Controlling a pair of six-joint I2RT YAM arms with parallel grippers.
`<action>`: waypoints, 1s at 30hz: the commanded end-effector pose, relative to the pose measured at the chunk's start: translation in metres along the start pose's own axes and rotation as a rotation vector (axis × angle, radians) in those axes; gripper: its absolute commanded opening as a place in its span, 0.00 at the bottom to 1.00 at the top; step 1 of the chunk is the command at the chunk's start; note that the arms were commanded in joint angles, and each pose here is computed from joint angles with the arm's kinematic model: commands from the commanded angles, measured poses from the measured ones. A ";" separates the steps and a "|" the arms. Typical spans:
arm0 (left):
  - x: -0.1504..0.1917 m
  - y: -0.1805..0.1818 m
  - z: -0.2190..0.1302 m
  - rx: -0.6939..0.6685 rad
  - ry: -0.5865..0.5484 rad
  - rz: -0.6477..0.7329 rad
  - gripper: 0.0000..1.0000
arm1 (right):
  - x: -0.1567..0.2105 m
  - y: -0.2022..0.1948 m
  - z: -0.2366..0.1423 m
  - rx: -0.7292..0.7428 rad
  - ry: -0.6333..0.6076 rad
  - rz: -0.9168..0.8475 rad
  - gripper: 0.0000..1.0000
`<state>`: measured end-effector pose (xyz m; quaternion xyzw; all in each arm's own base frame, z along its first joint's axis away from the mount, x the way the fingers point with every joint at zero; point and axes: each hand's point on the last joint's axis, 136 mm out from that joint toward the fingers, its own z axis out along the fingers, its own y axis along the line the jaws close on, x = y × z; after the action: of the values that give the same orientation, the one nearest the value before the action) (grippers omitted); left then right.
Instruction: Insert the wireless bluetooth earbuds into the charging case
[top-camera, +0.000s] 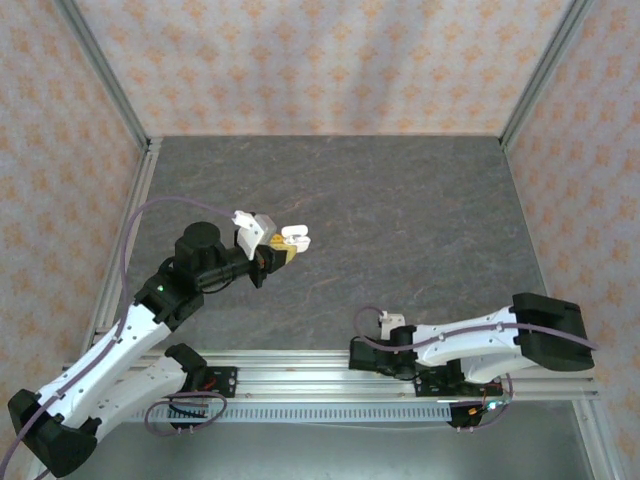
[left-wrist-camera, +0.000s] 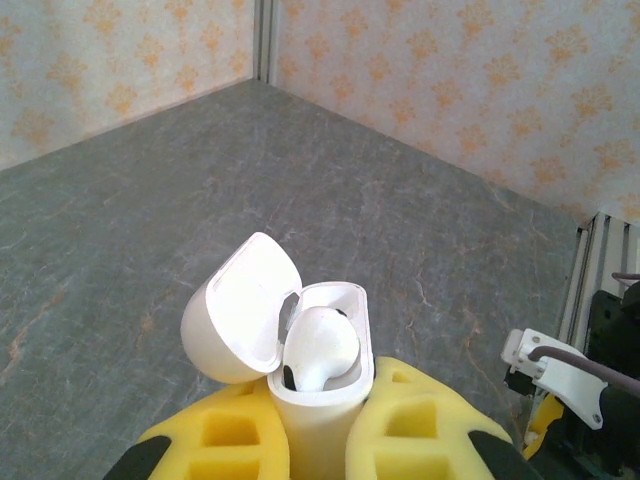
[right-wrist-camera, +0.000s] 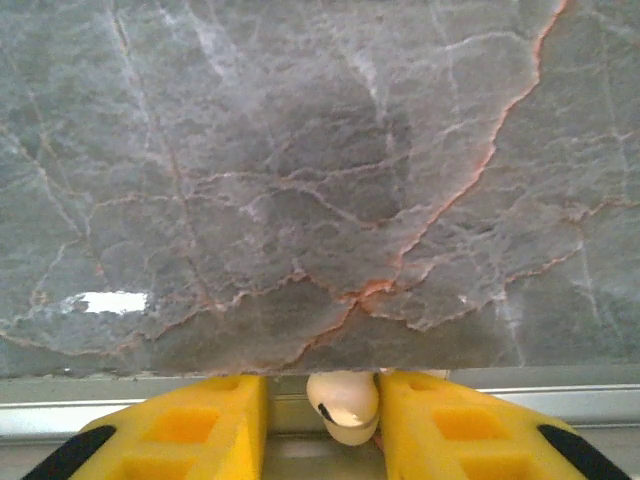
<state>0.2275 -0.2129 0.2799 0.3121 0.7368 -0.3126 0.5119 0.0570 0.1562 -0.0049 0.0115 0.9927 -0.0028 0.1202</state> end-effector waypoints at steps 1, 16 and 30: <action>0.000 0.003 -0.005 -0.025 -0.010 -0.019 0.00 | 0.034 -0.043 0.006 0.122 0.167 0.008 0.35; -0.004 0.001 0.001 -0.011 -0.015 -0.032 0.00 | -0.013 -0.044 -0.028 -0.017 -0.067 0.069 0.11; -0.009 -0.009 0.005 0.053 -0.054 0.009 0.00 | -0.081 0.002 -0.148 -0.366 -0.306 0.129 0.09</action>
<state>0.2292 -0.2158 0.2793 0.3069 0.7371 -0.3204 0.5097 0.0833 0.1605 0.1241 0.0581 0.9609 0.1702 0.2104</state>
